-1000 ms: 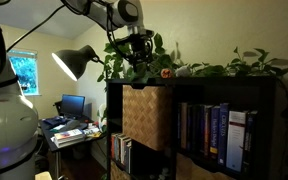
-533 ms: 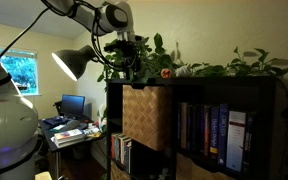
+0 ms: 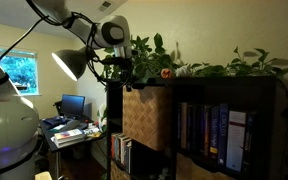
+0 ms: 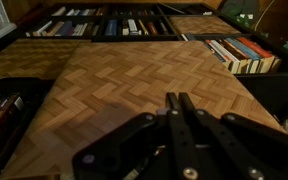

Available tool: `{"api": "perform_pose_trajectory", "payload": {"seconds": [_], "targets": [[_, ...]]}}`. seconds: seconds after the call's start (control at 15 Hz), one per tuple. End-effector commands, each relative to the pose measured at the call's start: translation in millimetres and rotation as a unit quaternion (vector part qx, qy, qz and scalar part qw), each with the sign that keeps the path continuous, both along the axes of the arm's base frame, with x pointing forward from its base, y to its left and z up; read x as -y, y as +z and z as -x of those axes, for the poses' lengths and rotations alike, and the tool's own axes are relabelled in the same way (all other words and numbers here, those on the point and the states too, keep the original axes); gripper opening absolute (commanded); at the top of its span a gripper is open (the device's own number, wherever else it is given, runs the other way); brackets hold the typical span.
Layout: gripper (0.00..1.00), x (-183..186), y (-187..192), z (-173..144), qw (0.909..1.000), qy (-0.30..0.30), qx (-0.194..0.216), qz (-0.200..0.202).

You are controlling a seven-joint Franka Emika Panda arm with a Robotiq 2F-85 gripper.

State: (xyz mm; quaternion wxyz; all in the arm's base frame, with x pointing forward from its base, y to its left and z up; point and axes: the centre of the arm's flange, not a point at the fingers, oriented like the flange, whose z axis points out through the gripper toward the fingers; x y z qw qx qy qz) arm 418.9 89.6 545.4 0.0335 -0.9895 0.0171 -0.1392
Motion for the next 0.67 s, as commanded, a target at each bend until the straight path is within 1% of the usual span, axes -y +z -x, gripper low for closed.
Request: {"api": "perform_pose_trajectory", "payload": {"seconds": [0.0, 0.2, 0.6], "targets": [[0.0, 3, -24, 2, 0.9997, -0.009, 0.013, -0.02], [0.04, 7, -36, -6, 0.999, -0.011, 0.037, -0.022], [0.04, 14, -49, -30, 0.9965, -0.015, 0.078, -0.024]]}}
